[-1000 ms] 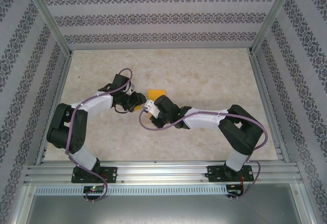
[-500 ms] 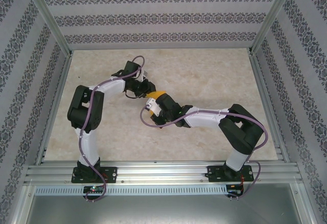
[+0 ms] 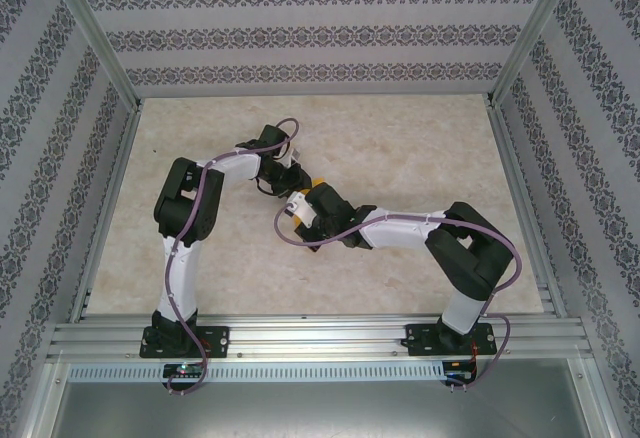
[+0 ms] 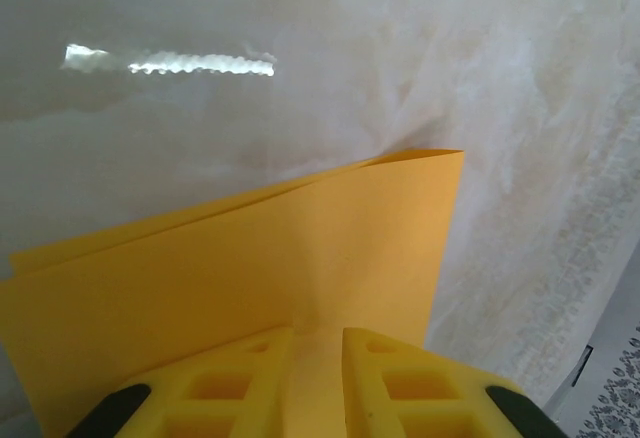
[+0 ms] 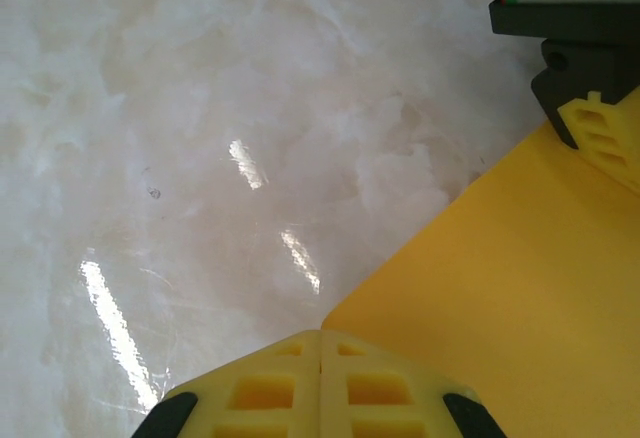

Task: Fold a paper plane with a square sheet of paper (fold left side to right side)
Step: Third fold the triangle at the center of the table.

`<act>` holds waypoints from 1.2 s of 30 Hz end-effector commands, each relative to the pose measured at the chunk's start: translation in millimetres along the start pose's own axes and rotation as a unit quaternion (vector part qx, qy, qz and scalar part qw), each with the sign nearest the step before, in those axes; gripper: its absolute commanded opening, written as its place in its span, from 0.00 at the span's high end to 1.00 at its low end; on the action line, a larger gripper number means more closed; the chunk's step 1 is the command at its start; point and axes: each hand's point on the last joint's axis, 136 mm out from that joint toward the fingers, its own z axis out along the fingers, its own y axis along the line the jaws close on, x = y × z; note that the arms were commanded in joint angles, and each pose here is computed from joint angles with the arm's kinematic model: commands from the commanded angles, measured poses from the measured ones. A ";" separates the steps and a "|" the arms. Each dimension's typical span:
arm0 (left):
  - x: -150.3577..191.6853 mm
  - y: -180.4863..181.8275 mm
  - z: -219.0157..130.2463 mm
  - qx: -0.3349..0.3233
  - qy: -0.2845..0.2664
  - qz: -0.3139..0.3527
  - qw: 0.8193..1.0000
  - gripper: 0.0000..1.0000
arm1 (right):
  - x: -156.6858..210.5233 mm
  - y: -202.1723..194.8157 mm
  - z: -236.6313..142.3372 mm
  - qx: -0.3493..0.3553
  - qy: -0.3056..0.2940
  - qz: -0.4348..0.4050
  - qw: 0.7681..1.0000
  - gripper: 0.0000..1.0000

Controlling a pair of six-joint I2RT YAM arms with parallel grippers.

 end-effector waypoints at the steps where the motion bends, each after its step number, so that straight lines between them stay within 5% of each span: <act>1: 3.7 14.8 8.7 -0.033 0.009 0.009 0.999 0.78 | -6.4 -2.4 0.3 -0.017 -0.005 0.031 0.999 1.00; 15: 7.9 30.1 16.7 -0.053 0.017 0.007 0.998 0.81 | -3.9 -44.4 0.0 -0.067 -0.009 0.164 0.984 1.00; 36: 9.0 34.8 17.4 -0.060 0.018 0.005 0.998 0.82 | 14.6 -87.2 11.9 -0.043 0.009 0.246 0.968 1.00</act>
